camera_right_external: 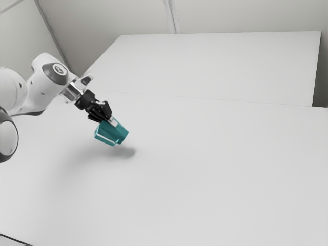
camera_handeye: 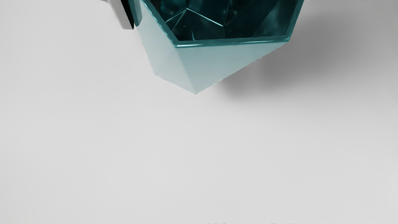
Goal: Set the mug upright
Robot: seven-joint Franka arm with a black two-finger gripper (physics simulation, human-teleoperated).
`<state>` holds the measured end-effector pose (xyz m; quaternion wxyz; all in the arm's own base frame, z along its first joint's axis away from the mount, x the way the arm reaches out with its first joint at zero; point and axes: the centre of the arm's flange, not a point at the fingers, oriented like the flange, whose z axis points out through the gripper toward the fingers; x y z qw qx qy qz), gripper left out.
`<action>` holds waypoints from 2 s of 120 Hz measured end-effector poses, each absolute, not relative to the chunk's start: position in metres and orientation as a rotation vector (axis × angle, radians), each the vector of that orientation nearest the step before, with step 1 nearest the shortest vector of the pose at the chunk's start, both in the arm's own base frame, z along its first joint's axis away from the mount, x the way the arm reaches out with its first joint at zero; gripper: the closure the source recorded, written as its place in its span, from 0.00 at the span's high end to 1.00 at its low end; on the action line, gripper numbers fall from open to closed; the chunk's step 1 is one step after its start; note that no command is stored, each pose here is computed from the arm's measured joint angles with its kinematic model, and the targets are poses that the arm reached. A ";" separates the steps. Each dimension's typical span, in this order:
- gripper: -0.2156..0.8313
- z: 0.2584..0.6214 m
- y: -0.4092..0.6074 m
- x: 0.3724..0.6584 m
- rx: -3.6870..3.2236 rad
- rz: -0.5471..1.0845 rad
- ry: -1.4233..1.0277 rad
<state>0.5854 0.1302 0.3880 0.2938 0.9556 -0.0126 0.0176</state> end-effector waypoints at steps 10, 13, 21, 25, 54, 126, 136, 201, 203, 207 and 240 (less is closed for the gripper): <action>0.05 0.388 0.131 0.591 2.652 0.042 -0.047; 0.05 0.391 0.131 0.594 2.685 0.048 -0.058; 0.05 0.402 0.128 0.602 2.769 0.063 -0.093; 0.05 0.408 0.125 0.606 2.810 0.069 -0.115; 0.05 0.421 0.086 0.624 3.026 0.030 -0.243; 0.05 0.386 0.055 0.643 3.243 -0.083 -0.105; 0.05 0.378 0.052 0.648 3.252 -0.086 -0.078; 0.05 0.349 0.042 0.657 3.287 -0.066 0.032; 0.05 0.348 0.042 0.657 3.287 -0.065 0.034; 0.05 0.347 0.042 0.658 3.289 -0.063 0.038; 0.45 0.346 0.039 0.660 3.283 -0.040 0.062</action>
